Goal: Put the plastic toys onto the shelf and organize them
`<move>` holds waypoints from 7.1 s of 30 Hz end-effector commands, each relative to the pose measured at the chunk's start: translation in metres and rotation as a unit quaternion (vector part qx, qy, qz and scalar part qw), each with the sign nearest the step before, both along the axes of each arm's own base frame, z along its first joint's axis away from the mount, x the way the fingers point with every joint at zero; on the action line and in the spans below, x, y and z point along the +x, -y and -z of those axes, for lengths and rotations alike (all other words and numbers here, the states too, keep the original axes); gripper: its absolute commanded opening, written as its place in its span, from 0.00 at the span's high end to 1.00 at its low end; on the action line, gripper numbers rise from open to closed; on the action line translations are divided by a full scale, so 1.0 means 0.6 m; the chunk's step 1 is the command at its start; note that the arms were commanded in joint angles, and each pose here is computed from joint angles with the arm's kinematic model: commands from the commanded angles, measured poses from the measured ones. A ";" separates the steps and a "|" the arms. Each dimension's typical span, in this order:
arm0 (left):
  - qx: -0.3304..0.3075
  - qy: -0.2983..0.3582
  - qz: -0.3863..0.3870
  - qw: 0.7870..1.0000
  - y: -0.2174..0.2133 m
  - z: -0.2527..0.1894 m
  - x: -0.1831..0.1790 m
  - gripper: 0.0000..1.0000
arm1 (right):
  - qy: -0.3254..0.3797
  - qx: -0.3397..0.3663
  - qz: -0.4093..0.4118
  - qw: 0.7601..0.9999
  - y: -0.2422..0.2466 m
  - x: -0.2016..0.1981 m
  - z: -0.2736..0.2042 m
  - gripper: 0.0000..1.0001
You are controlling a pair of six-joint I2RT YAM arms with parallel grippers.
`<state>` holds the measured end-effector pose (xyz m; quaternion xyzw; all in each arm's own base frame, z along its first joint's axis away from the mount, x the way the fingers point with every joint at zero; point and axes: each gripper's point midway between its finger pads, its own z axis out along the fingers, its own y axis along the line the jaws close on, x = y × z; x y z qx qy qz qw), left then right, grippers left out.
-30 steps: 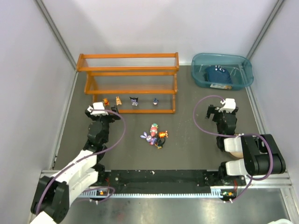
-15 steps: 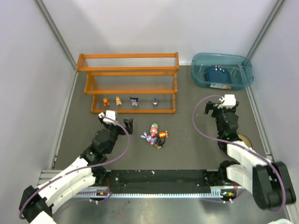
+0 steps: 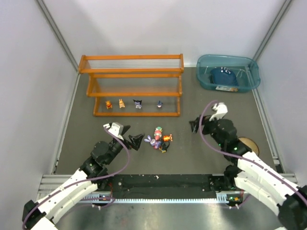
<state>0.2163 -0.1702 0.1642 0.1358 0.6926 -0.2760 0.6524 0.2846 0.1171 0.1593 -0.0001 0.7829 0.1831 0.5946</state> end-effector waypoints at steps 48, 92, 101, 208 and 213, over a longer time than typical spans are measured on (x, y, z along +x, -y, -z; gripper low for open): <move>-0.017 0.014 0.018 1.000 0.002 0.019 -0.017 0.01 | -0.131 -0.130 -0.154 0.971 -0.353 -0.168 0.148 0.43; -0.051 0.088 0.262 0.960 0.088 -0.129 -0.145 0.03 | -0.206 0.062 -0.284 0.934 -0.312 -0.233 -0.059 1.00; 0.003 0.061 0.292 0.954 0.136 -0.101 -0.159 0.06 | -0.205 0.073 -0.274 0.937 -0.317 -0.220 -0.072 1.00; -0.028 0.159 -0.153 0.975 -0.176 -0.260 0.239 1.00 | -0.039 0.177 -0.093 0.979 -0.104 -0.193 -0.135 0.14; -0.030 0.167 -0.165 0.972 -0.201 -0.259 0.262 1.00 | -0.031 0.154 -0.089 0.984 -0.099 -0.188 -0.133 0.11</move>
